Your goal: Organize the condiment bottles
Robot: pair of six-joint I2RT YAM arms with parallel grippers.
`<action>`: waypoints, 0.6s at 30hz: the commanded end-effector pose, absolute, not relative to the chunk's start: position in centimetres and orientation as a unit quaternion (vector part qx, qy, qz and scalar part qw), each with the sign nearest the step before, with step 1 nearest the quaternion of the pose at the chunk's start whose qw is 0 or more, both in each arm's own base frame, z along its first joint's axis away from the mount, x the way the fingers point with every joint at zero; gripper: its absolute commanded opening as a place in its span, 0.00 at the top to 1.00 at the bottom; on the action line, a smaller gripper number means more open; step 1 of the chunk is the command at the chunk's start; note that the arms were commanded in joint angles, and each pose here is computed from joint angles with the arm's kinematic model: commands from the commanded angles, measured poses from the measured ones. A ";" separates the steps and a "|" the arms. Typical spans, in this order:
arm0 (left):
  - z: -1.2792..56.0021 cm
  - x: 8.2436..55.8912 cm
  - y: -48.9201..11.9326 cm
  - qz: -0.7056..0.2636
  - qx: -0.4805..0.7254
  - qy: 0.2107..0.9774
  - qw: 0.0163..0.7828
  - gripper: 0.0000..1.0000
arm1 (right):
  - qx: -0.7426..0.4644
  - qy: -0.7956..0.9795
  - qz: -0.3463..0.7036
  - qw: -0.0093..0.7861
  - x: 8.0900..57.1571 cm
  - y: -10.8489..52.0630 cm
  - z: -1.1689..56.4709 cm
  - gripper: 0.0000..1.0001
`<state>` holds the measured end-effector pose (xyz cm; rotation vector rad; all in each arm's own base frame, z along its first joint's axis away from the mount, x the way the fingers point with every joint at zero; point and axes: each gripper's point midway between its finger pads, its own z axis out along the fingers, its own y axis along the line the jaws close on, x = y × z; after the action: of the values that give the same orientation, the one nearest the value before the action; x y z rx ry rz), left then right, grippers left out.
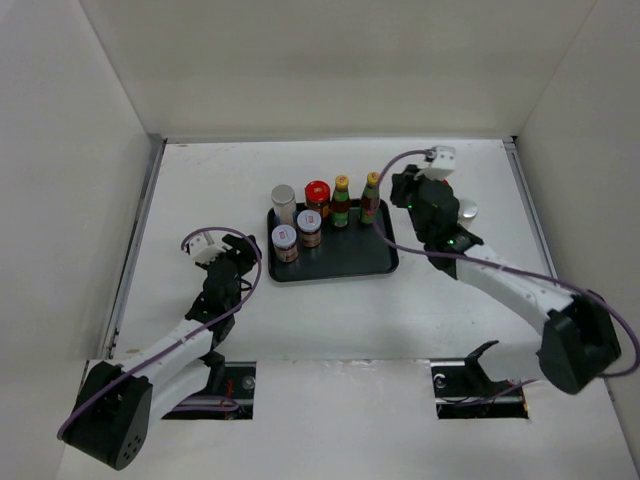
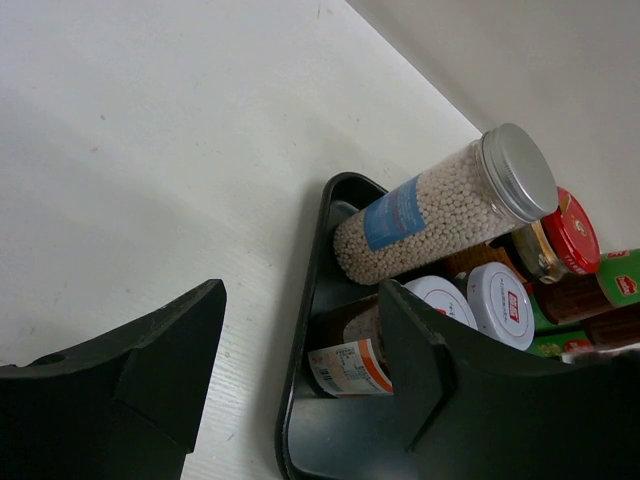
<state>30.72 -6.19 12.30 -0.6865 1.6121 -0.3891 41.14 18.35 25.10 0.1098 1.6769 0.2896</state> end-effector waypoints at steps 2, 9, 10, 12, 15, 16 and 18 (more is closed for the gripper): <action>14.2 31.1 -6.7 -0.200 -0.305 0.676 0.640 0.39 | 0.198 0.676 0.100 0.703 38.8 10.3 29.2 0.78; 13.9 31.2 -7.6 -0.205 -0.298 0.685 0.632 0.39 | 0.294 0.682 -0.076 0.665 36.2 -0.3 26.1 0.23; 14.0 31.1 -7.7 -0.208 -0.297 0.684 0.632 0.39 | 0.289 0.693 -0.086 0.655 36.2 -0.4 25.2 0.15; 14.2 31.1 -7.8 -0.211 -0.297 0.683 0.633 0.39 | 0.275 0.714 -0.090 0.638 36.5 -0.2 23.7 0.07; 14.1 31.1 -7.8 -0.211 -0.296 0.684 0.633 0.39 | 0.253 0.747 -0.083 0.610 37.3 0.7 21.4 0.00; 14.1 31.0 -7.9 -0.212 -0.295 0.684 0.632 0.39 | 0.253 0.749 -0.084 0.606 37.3 0.7 21.0 0.00; 14.2 31.0 -7.9 -0.213 -0.295 0.683 0.633 0.39 | 0.259 0.750 -0.087 0.602 37.2 0.5 20.4 0.00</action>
<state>30.59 -7.34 12.07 -0.6712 1.6290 -0.4227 37.38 0.77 20.59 0.5796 1.7284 -0.2079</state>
